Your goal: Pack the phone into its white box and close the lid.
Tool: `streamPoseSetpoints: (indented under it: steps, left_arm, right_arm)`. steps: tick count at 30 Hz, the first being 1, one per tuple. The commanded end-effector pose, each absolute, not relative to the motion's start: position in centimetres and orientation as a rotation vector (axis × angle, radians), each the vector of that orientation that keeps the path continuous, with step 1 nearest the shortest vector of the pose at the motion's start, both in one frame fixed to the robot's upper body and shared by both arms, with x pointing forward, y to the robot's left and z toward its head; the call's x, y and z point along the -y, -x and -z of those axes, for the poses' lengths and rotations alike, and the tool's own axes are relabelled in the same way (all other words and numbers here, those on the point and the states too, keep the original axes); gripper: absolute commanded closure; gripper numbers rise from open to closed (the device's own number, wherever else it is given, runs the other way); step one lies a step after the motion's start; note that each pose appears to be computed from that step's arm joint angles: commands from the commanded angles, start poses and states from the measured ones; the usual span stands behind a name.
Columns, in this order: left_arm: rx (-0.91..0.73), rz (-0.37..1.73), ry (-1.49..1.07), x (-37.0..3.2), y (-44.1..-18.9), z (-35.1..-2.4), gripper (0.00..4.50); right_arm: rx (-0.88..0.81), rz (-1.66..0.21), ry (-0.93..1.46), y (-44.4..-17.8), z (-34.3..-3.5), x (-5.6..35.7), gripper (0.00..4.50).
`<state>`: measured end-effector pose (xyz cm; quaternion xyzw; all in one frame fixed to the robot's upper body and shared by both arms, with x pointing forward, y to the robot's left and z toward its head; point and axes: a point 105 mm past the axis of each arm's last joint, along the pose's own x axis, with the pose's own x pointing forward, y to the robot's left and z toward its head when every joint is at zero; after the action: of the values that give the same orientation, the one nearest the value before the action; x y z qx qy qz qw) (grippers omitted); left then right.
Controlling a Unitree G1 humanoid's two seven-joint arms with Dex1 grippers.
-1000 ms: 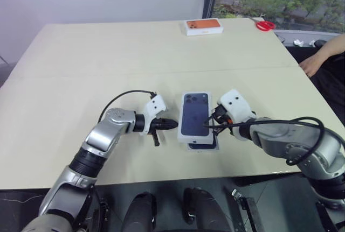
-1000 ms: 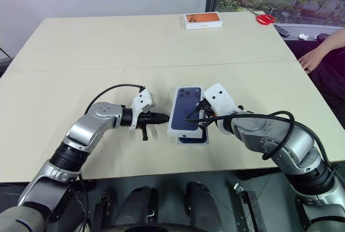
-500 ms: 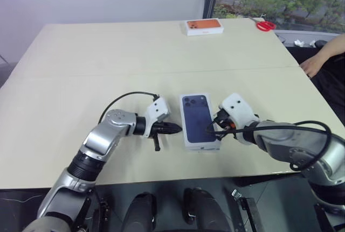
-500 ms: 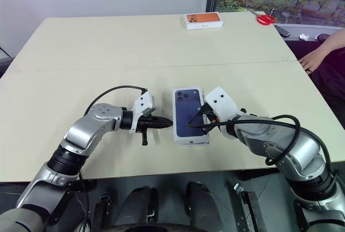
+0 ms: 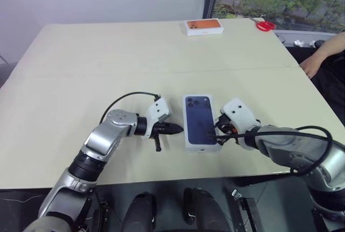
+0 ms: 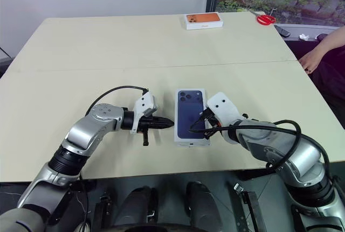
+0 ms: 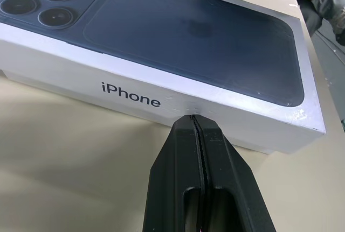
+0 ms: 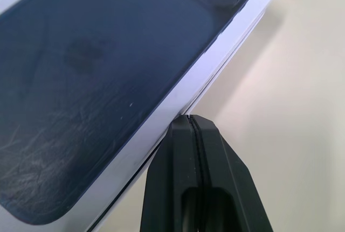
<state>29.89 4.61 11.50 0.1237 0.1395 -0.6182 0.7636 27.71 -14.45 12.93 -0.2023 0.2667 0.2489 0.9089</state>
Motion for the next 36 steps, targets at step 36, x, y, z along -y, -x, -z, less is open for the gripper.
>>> streamPoseSetpoints:
  steps: [36]
  left_arm:
    - [-0.238,1.455,-0.283,-2.8,-28.5,-12.9,4.50]
  right_arm:
    - [-0.549,-0.577,0.413,-26.1,-13.1,13.4,4.48]
